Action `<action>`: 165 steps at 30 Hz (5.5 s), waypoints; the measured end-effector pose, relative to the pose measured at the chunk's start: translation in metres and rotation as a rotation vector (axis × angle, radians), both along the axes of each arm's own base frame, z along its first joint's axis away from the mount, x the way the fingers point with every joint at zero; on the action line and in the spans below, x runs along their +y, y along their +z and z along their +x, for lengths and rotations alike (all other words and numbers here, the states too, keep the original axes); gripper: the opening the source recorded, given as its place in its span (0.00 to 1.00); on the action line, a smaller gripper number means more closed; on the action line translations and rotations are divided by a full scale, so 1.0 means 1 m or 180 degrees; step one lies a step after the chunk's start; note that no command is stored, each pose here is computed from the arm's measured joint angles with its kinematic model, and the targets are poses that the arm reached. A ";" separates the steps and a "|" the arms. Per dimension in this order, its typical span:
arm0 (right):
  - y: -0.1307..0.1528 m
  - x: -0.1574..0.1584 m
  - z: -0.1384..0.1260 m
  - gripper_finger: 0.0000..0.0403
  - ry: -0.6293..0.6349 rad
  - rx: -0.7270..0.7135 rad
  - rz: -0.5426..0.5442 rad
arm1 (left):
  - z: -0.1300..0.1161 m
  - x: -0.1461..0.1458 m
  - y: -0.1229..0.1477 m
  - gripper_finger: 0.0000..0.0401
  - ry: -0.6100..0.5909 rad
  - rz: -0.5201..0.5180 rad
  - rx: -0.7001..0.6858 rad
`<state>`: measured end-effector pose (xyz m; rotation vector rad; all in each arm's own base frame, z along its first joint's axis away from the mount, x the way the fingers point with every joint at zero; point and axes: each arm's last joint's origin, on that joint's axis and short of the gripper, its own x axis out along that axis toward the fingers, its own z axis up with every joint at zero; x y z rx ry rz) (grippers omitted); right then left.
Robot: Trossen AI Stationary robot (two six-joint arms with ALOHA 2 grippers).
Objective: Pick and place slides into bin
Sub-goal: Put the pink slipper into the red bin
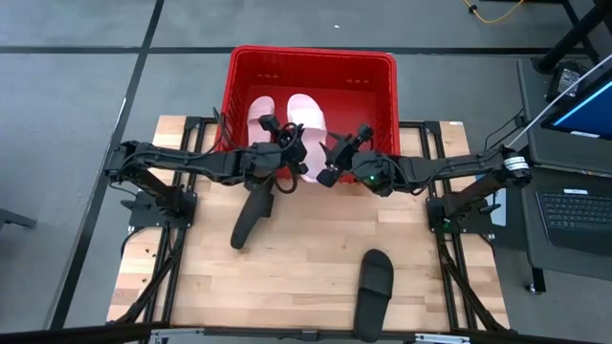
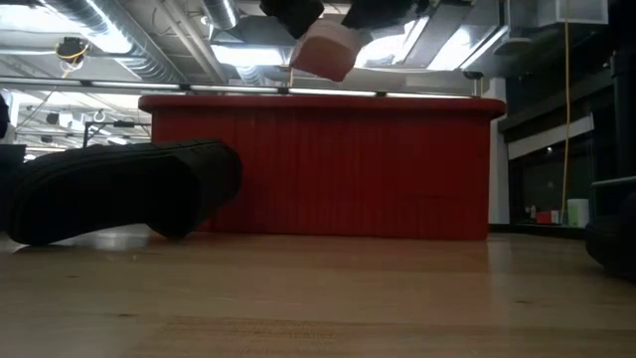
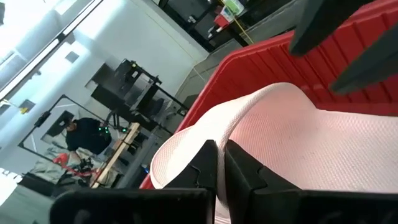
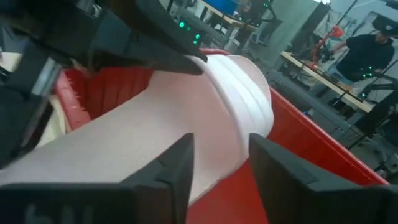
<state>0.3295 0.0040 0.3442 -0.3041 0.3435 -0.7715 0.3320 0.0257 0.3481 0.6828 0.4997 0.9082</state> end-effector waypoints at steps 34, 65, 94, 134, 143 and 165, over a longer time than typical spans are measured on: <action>0.009 0.028 -0.058 0.01 0.0676 -0.0013 0.0336 | -0.058 0.076 0.042 0.01 -0.0863 -0.0157 -0.0460; -0.017 -0.044 -0.100 0.01 0.1118 -0.0466 0.0305 | -0.064 0.195 -0.043 0.01 -0.0631 -0.0771 -0.0276; -0.019 -0.054 -0.103 0.01 0.0974 -0.0391 0.0287 | -0.064 0.242 -0.114 0.01 -0.0424 -0.1298 0.0255; -0.019 -0.055 -0.103 0.01 0.0952 -0.0429 0.0338 | -0.067 0.256 -0.158 0.01 -0.0361 -0.1663 0.0673; -0.019 -0.055 -0.103 0.01 0.0953 -0.0425 0.0334 | -0.068 0.256 -0.159 0.01 -0.0299 -0.1685 0.0726; -0.020 -0.055 -0.103 0.01 0.0952 -0.0371 0.0340 | -0.071 0.255 -0.162 0.01 -0.0025 -0.1750 0.0813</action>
